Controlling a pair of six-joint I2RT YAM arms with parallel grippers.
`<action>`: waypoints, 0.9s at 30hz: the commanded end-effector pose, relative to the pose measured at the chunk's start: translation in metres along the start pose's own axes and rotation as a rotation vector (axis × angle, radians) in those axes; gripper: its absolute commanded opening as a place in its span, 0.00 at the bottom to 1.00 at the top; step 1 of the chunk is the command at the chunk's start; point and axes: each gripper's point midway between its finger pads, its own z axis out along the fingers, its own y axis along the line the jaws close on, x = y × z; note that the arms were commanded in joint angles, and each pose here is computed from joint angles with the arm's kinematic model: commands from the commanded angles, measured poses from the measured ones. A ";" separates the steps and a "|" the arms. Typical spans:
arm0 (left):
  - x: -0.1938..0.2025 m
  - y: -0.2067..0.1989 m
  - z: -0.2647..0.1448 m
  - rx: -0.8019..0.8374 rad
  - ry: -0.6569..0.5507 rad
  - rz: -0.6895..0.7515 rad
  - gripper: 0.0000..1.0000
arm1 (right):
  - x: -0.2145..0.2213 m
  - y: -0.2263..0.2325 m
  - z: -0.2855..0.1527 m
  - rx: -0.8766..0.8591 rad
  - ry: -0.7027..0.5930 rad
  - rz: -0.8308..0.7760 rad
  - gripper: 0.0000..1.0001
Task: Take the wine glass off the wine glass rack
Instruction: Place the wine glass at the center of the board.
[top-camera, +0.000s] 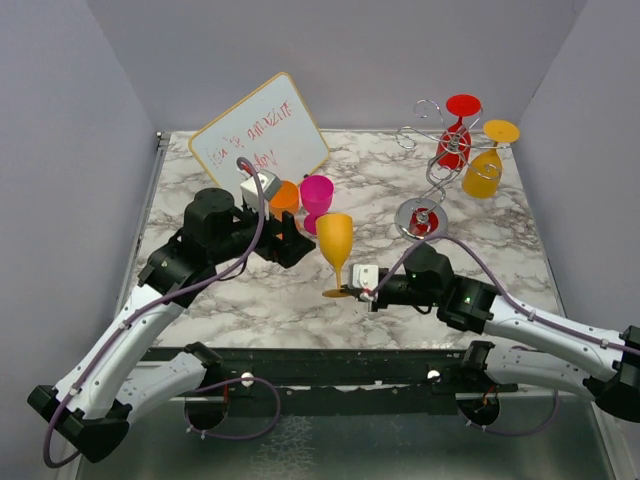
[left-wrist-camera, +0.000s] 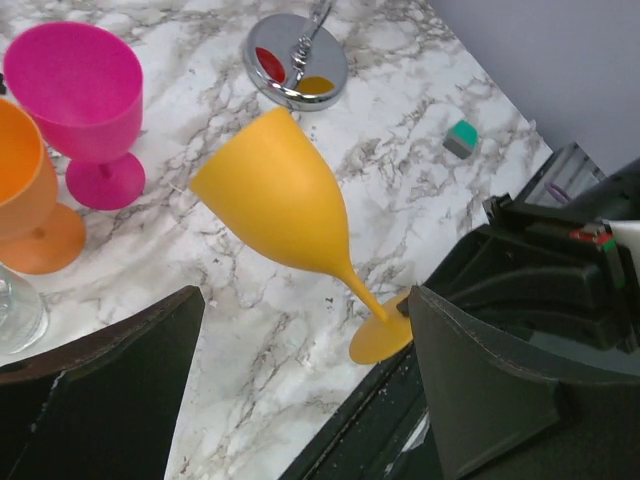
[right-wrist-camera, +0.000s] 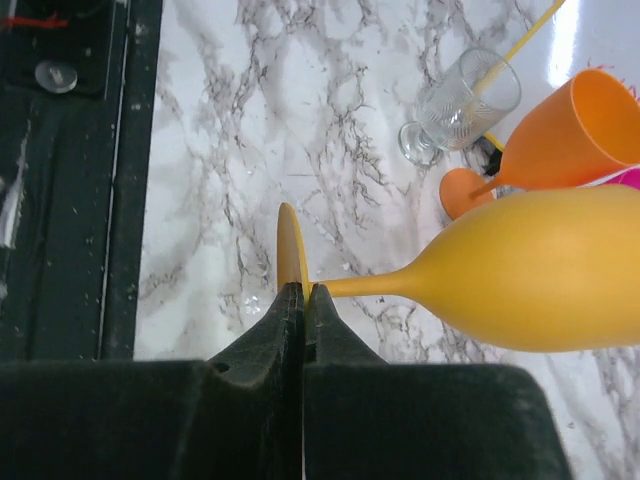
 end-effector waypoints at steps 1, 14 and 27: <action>-0.019 0.012 0.007 -0.077 -0.038 -0.009 0.85 | -0.003 0.005 -0.006 -0.063 -0.048 -0.322 0.01; -0.030 -0.019 0.017 0.139 0.080 0.150 0.88 | 0.012 0.012 -0.014 -0.063 -0.066 -0.536 0.01; -0.021 -0.029 0.042 0.315 0.196 0.238 0.85 | -0.005 0.007 -0.027 -0.005 -0.132 -0.676 0.01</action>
